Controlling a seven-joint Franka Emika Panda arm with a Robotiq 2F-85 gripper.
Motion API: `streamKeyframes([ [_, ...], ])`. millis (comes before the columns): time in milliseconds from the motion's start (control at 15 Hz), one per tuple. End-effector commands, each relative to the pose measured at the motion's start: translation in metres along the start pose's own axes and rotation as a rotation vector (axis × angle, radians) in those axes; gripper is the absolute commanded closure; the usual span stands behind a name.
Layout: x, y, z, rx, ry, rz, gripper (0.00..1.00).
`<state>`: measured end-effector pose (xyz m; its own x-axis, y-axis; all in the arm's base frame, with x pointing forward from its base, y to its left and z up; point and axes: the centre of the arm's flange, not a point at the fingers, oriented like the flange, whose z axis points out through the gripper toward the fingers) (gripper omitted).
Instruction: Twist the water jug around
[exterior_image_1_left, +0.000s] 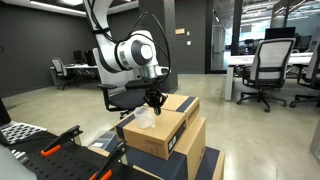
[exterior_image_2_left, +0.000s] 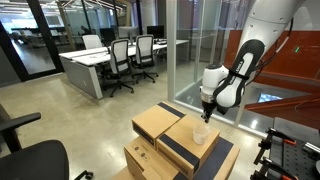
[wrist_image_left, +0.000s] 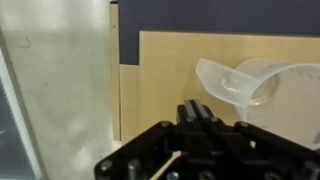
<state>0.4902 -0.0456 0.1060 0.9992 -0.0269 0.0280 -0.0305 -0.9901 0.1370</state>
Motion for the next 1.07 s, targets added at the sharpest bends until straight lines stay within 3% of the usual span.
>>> streamKeyframes([
  [0,0.003,-0.003,0.006,-0.005,0.015,0.029,0.93],
  [1000,-0.011,-0.009,0.012,0.026,-0.006,0.123,0.93],
])
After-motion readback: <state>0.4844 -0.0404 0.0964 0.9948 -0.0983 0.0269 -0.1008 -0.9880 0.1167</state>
